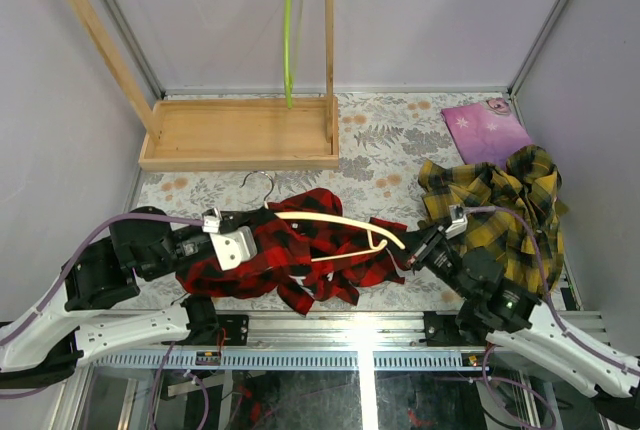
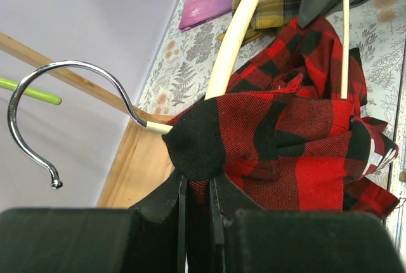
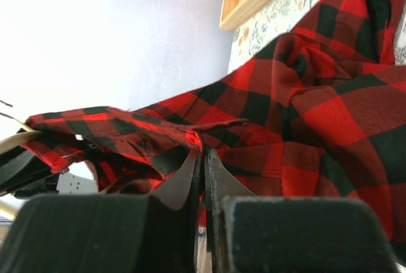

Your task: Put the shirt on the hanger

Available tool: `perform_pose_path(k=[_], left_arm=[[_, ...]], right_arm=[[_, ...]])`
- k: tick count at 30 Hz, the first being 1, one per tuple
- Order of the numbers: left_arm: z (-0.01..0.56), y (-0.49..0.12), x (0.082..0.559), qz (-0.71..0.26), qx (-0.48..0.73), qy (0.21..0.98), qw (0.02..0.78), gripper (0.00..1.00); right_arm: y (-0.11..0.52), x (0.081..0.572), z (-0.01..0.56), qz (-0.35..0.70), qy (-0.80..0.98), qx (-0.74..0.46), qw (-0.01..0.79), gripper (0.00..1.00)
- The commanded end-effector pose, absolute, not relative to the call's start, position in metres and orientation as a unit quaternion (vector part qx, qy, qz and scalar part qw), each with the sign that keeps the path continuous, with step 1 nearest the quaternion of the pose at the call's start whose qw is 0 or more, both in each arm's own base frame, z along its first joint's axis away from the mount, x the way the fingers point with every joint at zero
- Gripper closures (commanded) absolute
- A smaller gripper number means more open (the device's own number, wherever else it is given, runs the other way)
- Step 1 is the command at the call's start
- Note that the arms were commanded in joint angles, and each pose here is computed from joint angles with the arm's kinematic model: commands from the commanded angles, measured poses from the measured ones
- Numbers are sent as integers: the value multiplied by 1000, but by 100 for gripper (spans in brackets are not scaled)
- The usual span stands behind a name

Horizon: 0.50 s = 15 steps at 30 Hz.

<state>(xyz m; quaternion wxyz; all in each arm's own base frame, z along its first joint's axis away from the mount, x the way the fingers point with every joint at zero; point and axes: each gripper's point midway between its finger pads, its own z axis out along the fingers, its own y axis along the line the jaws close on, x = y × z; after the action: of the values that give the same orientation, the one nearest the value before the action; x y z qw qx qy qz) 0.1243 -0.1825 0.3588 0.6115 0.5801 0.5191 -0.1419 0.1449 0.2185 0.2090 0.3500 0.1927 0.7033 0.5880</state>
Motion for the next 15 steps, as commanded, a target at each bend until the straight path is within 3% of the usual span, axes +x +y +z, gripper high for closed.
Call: perform_pose_path(k=[1, 15], left_arm=[[382, -180, 130, -117, 575, 485, 648, 100], [384, -176, 135, -104, 568, 493, 651, 100]], right_arm=[[198, 148, 242, 555, 704, 181, 405, 100], [163, 136, 296, 481, 740, 118, 455, 100]])
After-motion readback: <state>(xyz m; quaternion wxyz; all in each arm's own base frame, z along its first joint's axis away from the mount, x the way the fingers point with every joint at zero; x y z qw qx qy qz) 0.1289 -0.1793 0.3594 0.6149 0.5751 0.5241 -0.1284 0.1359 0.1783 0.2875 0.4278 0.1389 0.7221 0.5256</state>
